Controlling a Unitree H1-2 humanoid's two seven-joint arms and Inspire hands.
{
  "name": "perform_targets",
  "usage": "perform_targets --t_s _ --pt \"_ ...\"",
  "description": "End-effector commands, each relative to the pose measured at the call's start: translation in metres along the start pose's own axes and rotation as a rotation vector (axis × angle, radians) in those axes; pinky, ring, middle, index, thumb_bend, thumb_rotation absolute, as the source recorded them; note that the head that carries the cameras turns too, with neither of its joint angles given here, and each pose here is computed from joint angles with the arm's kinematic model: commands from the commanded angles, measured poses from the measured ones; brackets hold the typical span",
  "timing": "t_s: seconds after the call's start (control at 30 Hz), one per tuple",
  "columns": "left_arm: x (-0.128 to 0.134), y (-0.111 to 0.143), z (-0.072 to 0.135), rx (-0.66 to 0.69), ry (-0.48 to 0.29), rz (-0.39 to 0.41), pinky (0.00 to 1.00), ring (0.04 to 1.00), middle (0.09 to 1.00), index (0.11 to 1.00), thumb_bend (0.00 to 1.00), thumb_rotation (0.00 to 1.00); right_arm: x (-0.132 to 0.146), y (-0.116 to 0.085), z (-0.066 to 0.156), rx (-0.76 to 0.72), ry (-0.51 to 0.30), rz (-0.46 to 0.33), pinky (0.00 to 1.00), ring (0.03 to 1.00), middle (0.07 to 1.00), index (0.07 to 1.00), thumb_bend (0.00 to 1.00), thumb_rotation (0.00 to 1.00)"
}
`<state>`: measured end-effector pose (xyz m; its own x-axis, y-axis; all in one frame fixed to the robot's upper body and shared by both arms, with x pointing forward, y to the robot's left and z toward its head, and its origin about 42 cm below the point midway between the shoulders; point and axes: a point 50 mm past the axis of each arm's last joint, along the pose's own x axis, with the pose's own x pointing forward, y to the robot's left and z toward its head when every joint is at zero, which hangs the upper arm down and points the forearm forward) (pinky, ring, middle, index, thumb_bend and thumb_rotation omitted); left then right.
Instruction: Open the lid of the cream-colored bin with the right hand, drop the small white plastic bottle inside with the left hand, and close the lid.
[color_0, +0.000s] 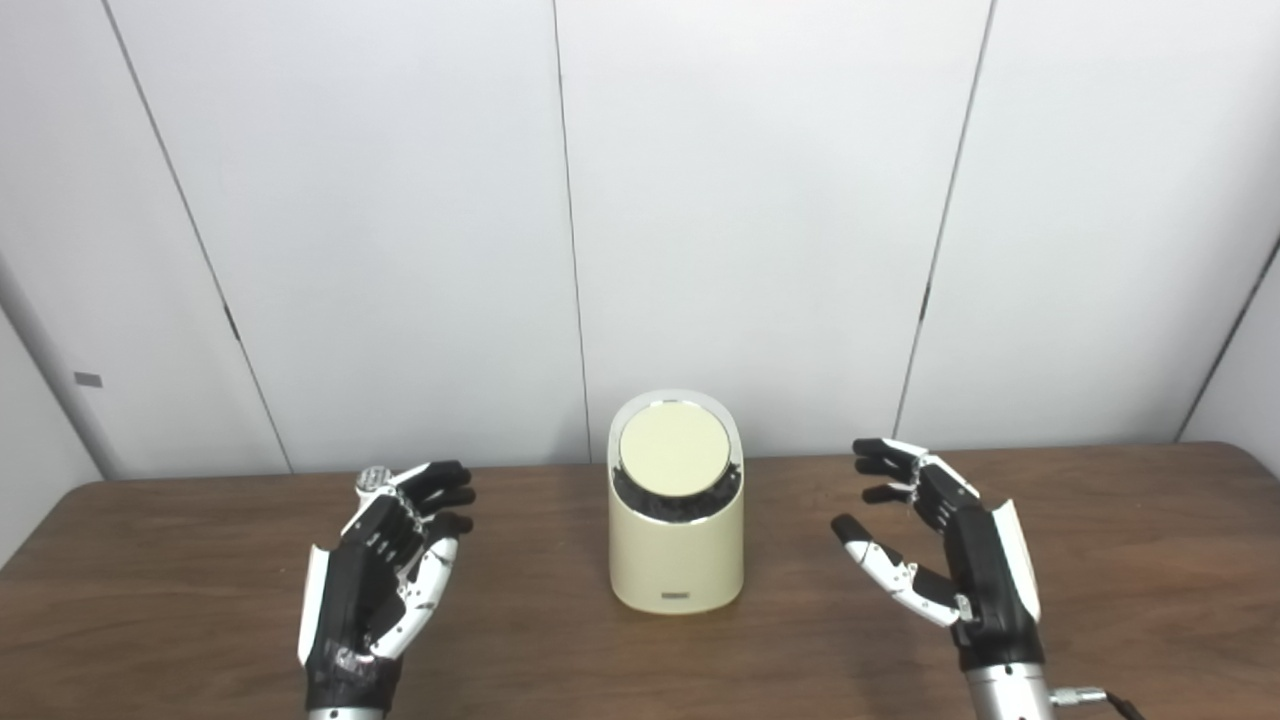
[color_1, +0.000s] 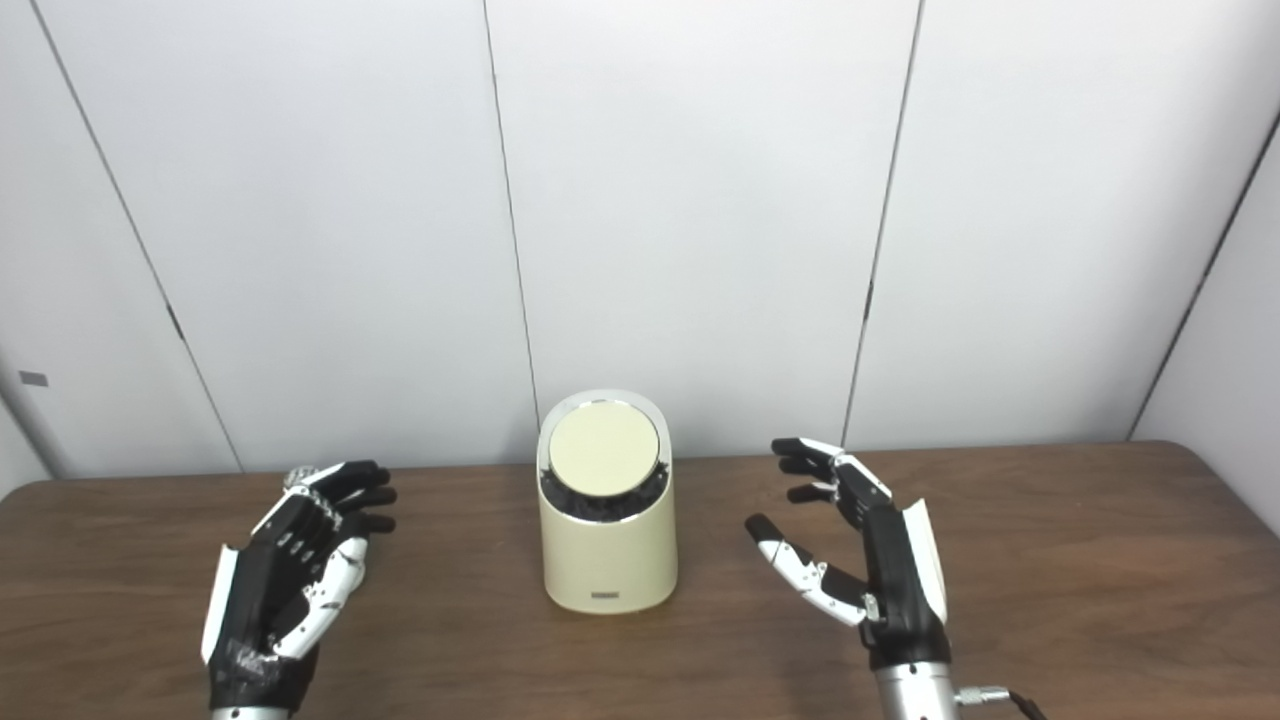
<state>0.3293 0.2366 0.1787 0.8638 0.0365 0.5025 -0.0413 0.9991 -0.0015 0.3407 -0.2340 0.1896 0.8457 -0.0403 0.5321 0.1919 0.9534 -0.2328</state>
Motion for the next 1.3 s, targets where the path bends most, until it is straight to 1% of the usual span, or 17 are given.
perform_targets --t_s 0.0,0.2,0.4,0.7,0.77,0.8,0.83,0.87,0.9,0.93,0.97,1.0,1.07,1.1,1.17,1.23,1.27 --pt "0.012 -0.001 0.012 0.004 -0.075 -0.018 0.60 0.692 0.725 0.708 0.26 0.26 0.012 -0.001 0.014 0.024 -0.076 -0.014 0.61 0.722 0.749 0.691 0.27 0.22" --pt "0.013 -0.001 0.011 0.009 -0.080 -0.018 0.60 0.688 0.723 0.708 0.26 0.25 0.012 -0.001 0.013 0.028 -0.074 -0.013 0.60 0.720 0.746 0.691 0.27 0.23" --pt "0.014 -0.001 0.011 0.019 -0.080 -0.024 0.61 0.701 0.730 0.714 0.27 0.30 0.013 -0.001 0.013 0.023 -0.076 -0.011 0.61 0.719 0.745 0.689 0.28 0.26" --pt "0.015 -0.001 0.011 0.004 -0.079 -0.019 0.60 0.696 0.727 0.709 0.27 0.28 0.014 0.000 0.015 0.029 -0.071 -0.015 0.61 0.729 0.755 0.695 0.27 0.23" --pt "0.016 -0.001 0.011 0.011 -0.078 -0.019 0.60 0.692 0.724 0.707 0.27 0.27 0.018 -0.001 0.015 0.000 -0.071 -0.015 0.62 0.730 0.754 0.704 0.29 0.24" --pt "0.016 -0.001 0.011 0.016 -0.077 -0.021 0.60 0.692 0.723 0.707 0.27 0.28 0.021 -0.002 0.016 -0.023 -0.058 0.013 0.63 0.737 0.755 0.715 0.30 0.27" --pt "0.016 -0.001 0.011 0.019 -0.076 -0.023 0.60 0.691 0.723 0.708 0.26 0.28 0.023 -0.003 0.017 -0.047 -0.041 0.053 0.67 0.770 0.784 0.751 0.31 0.40" --pt "0.016 0.000 0.010 0.021 -0.075 -0.024 0.60 0.691 0.724 0.708 0.26 0.28 0.026 -0.004 0.020 -0.075 -0.016 0.102 0.73 0.820 0.830 0.803 0.34 0.57" --pt "0.016 0.000 0.010 0.022 -0.075 -0.024 0.60 0.693 0.725 0.710 0.26 0.29 0.029 -0.005 0.022 -0.098 0.008 0.144 0.78 0.859 0.869 0.846 0.40 0.72" --pt "0.016 0.000 0.009 0.023 -0.074 -0.024 0.60 0.693 0.725 0.711 0.26 0.30 0.032 -0.006 0.025 -0.113 0.029 0.175 0.82 0.889 0.900 0.879 0.45 0.83" --pt "0.016 0.001 0.009 0.024 -0.073 -0.024 0.60 0.693 0.726 0.711 0.27 0.30 0.034 -0.006 0.029 -0.123 0.045 0.193 0.85 0.916 0.924 0.904 0.51 0.89" --pt "0.016 0.001 0.009 0.025 -0.073 -0.024 0.60 0.693 0.726 0.711 0.27 0.30 0.037 -0.005 0.033 -0.134 0.052 0.201 0.88 0.934 0.941 0.921 0.55 0.92" --pt "0.015 0.002 0.009 0.027 -0.073 -0.025 0.60 0.695 0.726 0.710 0.27 0.31 0.043 -0.004 0.039 -0.151 0.055 0.200 0.87 0.939 0.945 0.925 0.62 0.94" --pt "0.015 0.002 0.009 0.028 -0.072 -0.026 0.61 0.697 0.728 0.711 0.27 0.31 0.045 -0.003 0.040 -0.157 0.053 0.198 0.87 0.937 0.946 0.930 0.67 0.94" --pt "0.014 0.001 0.009 0.025 -0.072 -0.024 0.61 0.696 0.728 0.710 0.27 0.31 0.053 -0.001 0.046 -0.164 0.043 0.191 0.85 0.930 0.946 0.935 0.71 0.92" --pt "0.014 0.000 0.009 0.027 -0.070 -0.025 0.60 0.694 0.727 0.709 0.27 0.30 0.062 0.001 0.051 -0.168 0.025 0.192 0.82 0.909 0.950 0.945 0.73 0.89" --pt "0.014 -0.001 0.009 0.029 -0.069 -0.026 0.60 0.694 0.728 0.710 0.27 0.30 0.066 0.002 0.054 -0.173 0.020 0.194 0.82 0.906 0.962 0.953 0.76 0.89"
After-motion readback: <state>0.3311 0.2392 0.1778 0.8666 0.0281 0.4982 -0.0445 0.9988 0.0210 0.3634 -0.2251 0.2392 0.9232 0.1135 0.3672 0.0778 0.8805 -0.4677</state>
